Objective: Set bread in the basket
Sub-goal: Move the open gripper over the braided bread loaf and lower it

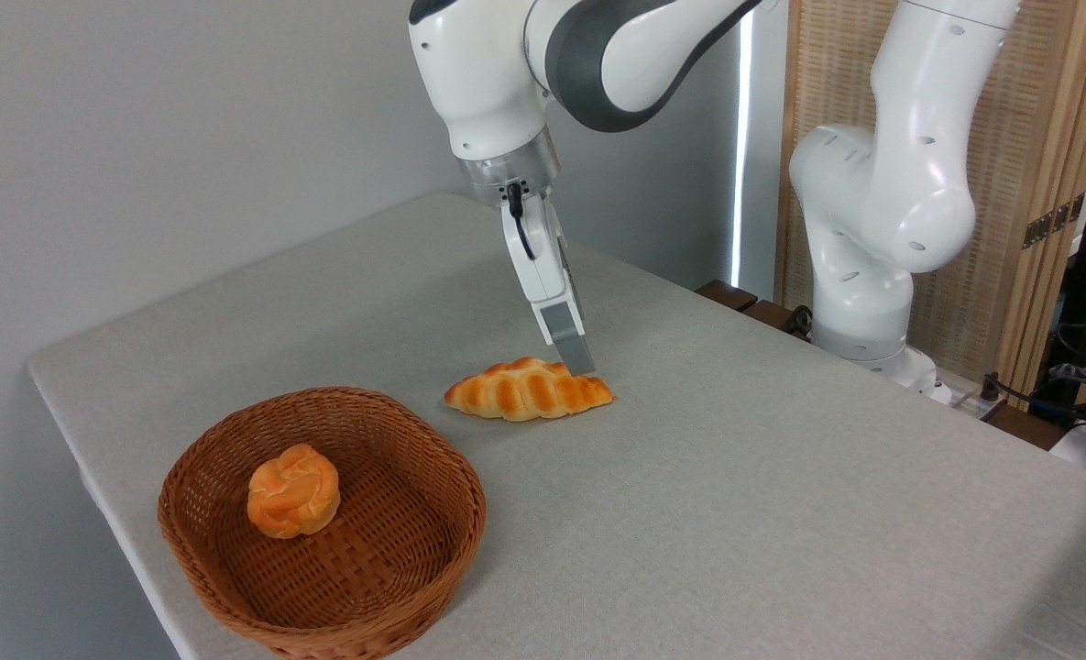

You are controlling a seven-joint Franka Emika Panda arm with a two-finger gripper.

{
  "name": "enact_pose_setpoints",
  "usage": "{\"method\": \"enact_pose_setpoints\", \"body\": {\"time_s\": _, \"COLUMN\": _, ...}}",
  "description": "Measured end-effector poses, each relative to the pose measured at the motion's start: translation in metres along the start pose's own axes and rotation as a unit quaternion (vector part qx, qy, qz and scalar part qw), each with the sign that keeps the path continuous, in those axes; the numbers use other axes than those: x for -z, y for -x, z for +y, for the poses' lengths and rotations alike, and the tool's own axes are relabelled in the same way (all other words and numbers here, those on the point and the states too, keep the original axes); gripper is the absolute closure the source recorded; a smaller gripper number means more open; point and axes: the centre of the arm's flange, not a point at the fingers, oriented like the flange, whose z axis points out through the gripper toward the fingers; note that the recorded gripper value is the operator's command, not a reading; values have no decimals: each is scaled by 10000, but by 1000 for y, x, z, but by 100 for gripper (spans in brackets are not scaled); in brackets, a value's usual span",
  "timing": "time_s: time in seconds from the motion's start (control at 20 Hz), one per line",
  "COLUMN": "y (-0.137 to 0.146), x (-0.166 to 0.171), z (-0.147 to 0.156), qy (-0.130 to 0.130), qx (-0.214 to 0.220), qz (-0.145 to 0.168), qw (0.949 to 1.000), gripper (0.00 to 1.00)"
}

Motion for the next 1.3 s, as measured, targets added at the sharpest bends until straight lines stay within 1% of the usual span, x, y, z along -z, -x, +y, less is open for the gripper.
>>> {"method": "enact_pose_setpoints", "body": {"time_s": 0.25, "y": 2, "x": -14, "z": 2, "qy": 98, "qx": -101, "qz": -107, "qw": 9998, "gripper": 0}}
{"method": "enact_pose_setpoints", "body": {"time_s": 0.35, "y": 4, "x": -21, "z": 2, "qy": 70, "qx": -126, "qz": -202, "qw": 9997, "gripper": 0}}
{"method": "enact_pose_setpoints", "body": {"time_s": 0.45, "y": 5, "x": -29, "z": 1, "qy": 3, "qx": -146, "qz": -233, "qw": 9996, "gripper": 0}}
{"method": "enact_pose_setpoints", "body": {"time_s": 0.7, "y": 5, "x": -37, "z": 2, "qy": -2, "qx": -154, "qz": -241, "qw": 9996, "gripper": 0}}
{"method": "enact_pose_setpoints", "body": {"time_s": 0.9, "y": 3, "x": -39, "z": -1, "qy": -172, "qx": -163, "qz": -156, "qw": 9996, "gripper": 0}}
{"method": "enact_pose_setpoints", "body": {"time_s": 1.1, "y": 4, "x": -53, "z": 1, "qy": -119, "qx": -170, "qz": -180, "qw": 9996, "gripper": 0}}
{"method": "enact_pose_setpoints", "body": {"time_s": 1.3, "y": 3, "x": -53, "z": -1, "qy": -242, "qx": -176, "qz": -117, "qw": 9995, "gripper": 0}}
